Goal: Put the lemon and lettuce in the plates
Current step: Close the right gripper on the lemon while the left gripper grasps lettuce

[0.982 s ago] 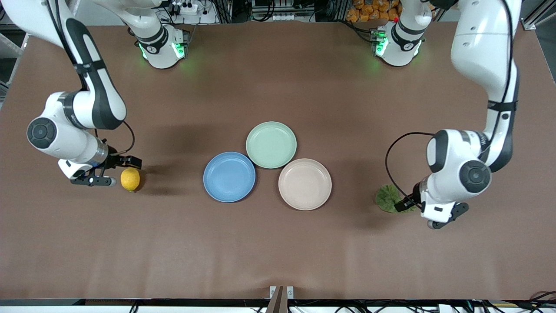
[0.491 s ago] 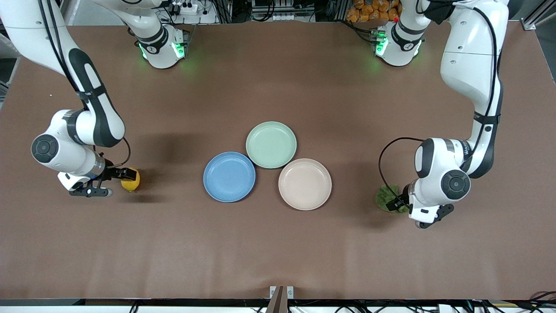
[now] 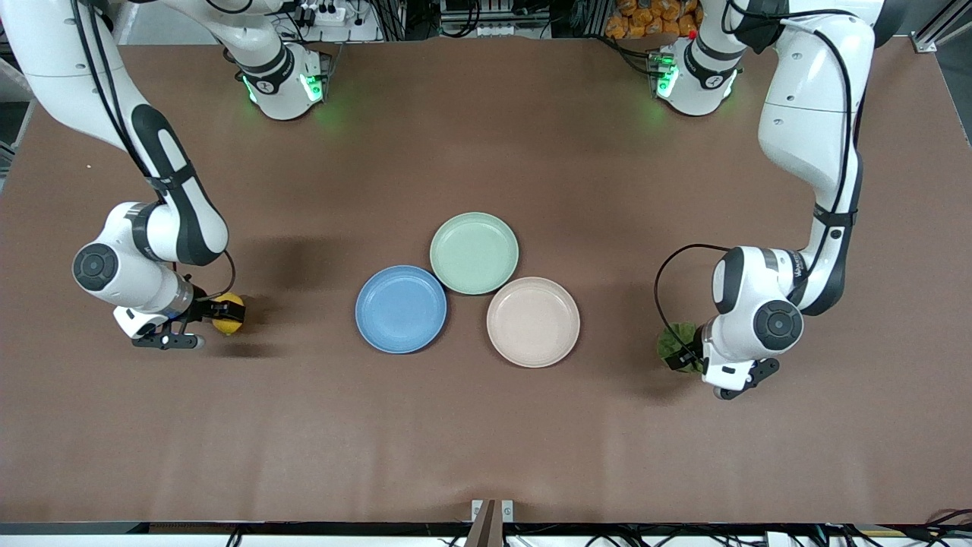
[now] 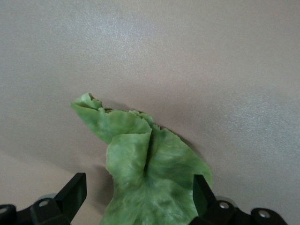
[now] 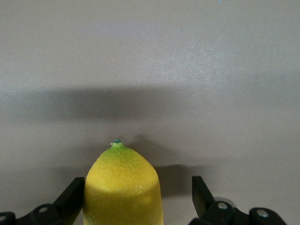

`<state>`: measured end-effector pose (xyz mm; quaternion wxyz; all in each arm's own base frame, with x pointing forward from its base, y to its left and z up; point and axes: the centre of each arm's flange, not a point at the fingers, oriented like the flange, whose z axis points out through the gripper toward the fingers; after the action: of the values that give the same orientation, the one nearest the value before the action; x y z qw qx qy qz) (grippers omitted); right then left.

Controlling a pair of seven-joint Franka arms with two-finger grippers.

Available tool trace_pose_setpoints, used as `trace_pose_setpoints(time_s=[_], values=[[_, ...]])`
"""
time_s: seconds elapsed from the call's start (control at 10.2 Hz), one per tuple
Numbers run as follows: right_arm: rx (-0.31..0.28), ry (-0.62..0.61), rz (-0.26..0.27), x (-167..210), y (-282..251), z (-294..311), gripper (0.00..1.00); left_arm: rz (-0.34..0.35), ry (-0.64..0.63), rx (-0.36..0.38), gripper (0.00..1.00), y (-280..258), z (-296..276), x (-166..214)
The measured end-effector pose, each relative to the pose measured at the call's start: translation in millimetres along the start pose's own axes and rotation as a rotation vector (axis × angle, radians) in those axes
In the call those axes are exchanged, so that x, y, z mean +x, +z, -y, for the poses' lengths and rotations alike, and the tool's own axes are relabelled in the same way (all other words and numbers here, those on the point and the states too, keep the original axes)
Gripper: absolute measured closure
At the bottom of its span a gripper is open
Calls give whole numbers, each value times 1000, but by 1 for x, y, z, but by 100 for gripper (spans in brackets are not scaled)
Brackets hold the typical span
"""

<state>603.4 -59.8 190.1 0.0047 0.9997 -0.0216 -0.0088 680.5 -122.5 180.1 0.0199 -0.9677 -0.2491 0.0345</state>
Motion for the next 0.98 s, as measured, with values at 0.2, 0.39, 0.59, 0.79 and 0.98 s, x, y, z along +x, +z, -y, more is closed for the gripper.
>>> trace_pose_setpoints(time_s=[0.2,0.39,0.59,0.79,0.98], values=[[1,0,0,0,4,1,1,0,0,1,0,6,0,0],[10,45,1,0,5,4,11,2,0,4,0,11,0,0],[15,87,4,-1,5,17,24,-20,18,-3,17,8,-7,-3],[16,97,3,0,5,20,37,-32,-1,-11,46,5,-12,-4],[17,101,4,0,5,20,37,-38,-15,-12,69,1,-10,-1]])
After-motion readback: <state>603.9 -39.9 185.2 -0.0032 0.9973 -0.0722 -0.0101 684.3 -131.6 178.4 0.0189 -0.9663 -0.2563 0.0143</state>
